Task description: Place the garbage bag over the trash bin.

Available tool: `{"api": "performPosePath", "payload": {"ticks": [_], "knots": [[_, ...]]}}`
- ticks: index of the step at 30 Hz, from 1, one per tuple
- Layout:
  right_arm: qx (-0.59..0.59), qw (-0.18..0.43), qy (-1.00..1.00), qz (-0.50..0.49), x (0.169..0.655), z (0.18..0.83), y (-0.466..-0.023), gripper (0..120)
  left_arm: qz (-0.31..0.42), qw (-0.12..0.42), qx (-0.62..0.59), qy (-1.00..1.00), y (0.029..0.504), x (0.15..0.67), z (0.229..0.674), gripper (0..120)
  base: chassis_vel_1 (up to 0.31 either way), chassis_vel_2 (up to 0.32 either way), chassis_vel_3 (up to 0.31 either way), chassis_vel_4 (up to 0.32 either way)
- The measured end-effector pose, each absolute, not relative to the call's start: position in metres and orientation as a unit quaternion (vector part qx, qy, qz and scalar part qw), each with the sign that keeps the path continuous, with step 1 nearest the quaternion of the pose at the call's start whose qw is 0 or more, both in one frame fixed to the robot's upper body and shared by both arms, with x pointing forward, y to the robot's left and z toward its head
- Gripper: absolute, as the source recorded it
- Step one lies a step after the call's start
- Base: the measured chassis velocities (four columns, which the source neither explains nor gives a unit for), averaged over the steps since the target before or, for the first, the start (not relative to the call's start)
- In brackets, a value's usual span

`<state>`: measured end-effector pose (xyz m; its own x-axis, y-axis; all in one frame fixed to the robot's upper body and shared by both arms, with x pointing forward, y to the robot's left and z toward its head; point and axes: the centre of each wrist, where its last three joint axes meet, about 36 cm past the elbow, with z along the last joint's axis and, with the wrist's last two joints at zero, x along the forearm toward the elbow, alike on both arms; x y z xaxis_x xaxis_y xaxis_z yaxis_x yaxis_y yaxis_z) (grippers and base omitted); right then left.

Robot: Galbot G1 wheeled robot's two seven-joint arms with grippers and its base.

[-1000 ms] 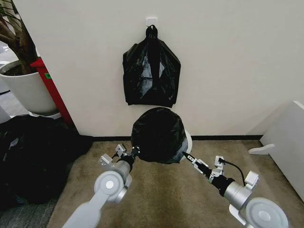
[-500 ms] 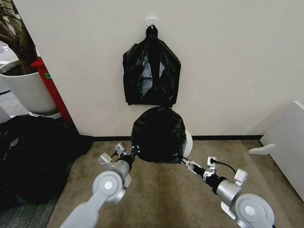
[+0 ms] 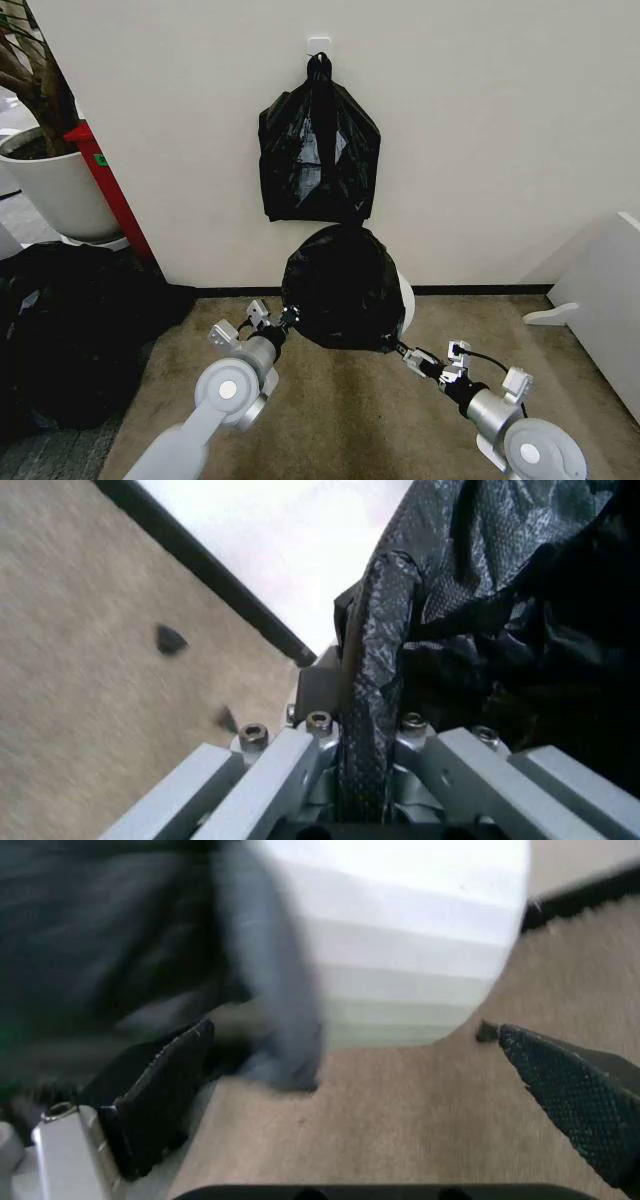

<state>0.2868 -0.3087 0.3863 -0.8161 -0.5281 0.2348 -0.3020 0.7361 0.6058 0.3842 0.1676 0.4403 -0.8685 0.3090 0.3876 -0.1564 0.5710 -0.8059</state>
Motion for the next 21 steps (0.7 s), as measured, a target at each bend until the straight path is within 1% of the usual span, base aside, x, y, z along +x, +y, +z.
{"api": "performPosePath", "payload": {"ticks": [1,2,3,6,8,9,12,13,15,16,17,18,19,20,21], "knots": [[0.254,0.173,-0.915,-0.260,0.273,0.386,-0.306,100,0.441,0.245,-0.041,-0.862,0.169,0.386,0.435,1,0.000,0.000,0.000,0.000],[0.264,0.158,-0.920,-0.243,0.266,0.389,-0.302,100,0.428,0.239,-0.042,-0.871,0.169,0.385,0.431,1,0.000,0.000,0.000,0.000],[0.264,0.158,-0.920,-0.243,0.266,0.389,-0.302,100,0.428,0.239,-0.042,-0.871,0.169,0.385,0.431,1,0.000,0.000,0.000,0.000],[0.269,0.124,-0.937,-0.188,0.258,0.411,-0.292,100,0.382,0.220,-0.052,-0.896,0.166,0.380,0.416,1,0.000,0.000,0.000,0.000],[0.269,0.073,-0.951,-0.137,0.267,0.446,-0.279,100,0.323,0.187,-0.067,-0.925,0.160,0.373,0.401,1,0.000,0.000,0.000,0.000],[0.269,0.073,-0.951,-0.137,0.267,0.446,-0.279,100,0.323,0.187,-0.067,-0.925,0.160,0.373,0.401,1,0.000,0.000,0.000,0.000],[0.282,0.031,-0.953,-0.109,0.283,0.490,-0.261,100,0.284,0.159,-0.083,-0.942,0.152,0.368,0.392,1,0.000,0.000,0.000,0.000],[0.290,0.023,-0.951,-0.101,0.288,0.512,-0.249,96,0.268,0.144,-0.089,-0.948,0.148,0.367,0.389,1,0.000,0.000,0.000,0.000],[0.295,0.047,-0.949,-0.096,0.288,0.529,-0.228,89,0.249,0.128,-0.096,-0.955,0.139,0.366,0.384,1,0.000,0.000,0.000,0.000],[0.295,0.047,-0.949,-0.096,0.288,0.529,-0.228,89,0.249,0.128,-0.096,-0.955,0.139,0.366,0.384,1,0.000,0.000,0.000,0.000],[0.292,0.068,-0.949,-0.098,0.286,0.531,-0.216,84,0.241,0.123,-0.099,-0.958,0.134,0.365,0.382,1,0.000,0.000,0.000,0.000],[0.286,0.080,-0.950,-0.099,0.286,0.530,-0.208,82,0.237,0.120,-0.100,-0.959,0.132,0.364,0.381,1,0.000,0.000,0.000,0.000],[0.260,0.101,-0.955,-0.101,0.285,0.527,-0.191,75,0.228,0.115,-0.104,-0.961,0.126,0.363,0.379,1,0.000,0.000,0.000,0.000],[0.244,0.109,-0.958,-0.103,0.286,0.525,-0.182,74,0.223,0.112,-0.106,-0.962,0.124,0.362,0.378,1,0.000,0.000,0.000,0.000],[0.216,0.126,-0.962,-0.113,0.287,0.521,-0.164,68,0.217,0.108,-0.109,-0.964,0.120,0.361,0.377,1,0.000,0.000,0.000,0.000]]}}
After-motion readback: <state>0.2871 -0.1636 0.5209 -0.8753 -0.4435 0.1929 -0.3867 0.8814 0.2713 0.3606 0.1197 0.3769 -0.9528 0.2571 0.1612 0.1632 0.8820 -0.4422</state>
